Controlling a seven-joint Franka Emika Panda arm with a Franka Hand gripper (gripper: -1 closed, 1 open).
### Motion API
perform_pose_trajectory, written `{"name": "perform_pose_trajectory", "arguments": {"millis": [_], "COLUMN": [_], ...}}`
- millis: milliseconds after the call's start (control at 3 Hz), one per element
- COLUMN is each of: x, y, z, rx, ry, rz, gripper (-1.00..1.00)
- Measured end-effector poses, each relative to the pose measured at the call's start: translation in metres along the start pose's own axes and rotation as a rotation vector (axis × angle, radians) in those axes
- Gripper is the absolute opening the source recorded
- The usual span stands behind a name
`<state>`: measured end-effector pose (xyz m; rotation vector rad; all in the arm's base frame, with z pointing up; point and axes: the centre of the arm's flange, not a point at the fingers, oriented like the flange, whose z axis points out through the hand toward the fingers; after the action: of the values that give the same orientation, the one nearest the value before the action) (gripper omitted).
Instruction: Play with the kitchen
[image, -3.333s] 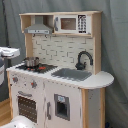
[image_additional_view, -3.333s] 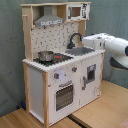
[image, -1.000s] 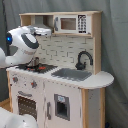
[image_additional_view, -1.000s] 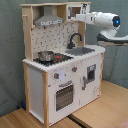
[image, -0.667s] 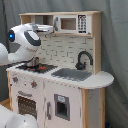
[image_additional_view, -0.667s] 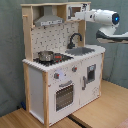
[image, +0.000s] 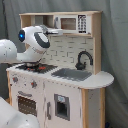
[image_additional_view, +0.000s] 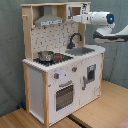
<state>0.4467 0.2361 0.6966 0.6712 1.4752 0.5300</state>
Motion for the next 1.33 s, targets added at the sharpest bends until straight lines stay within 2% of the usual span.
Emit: {"name": "perform_pose_trajectory", "arguments": {"millis": [667,1000,1333], "x": [0.002,0.004,0.014], "y": [0.024,0.030,0.034], "z": [0.023,0.038,0.047], "rx": [0.007,0.017,0.027], "ry": [-0.017,-0.016,-0.006], "rz": [-0.020,-0.023,-0.029], "gripper": [1.00,1.00,1.00]}}
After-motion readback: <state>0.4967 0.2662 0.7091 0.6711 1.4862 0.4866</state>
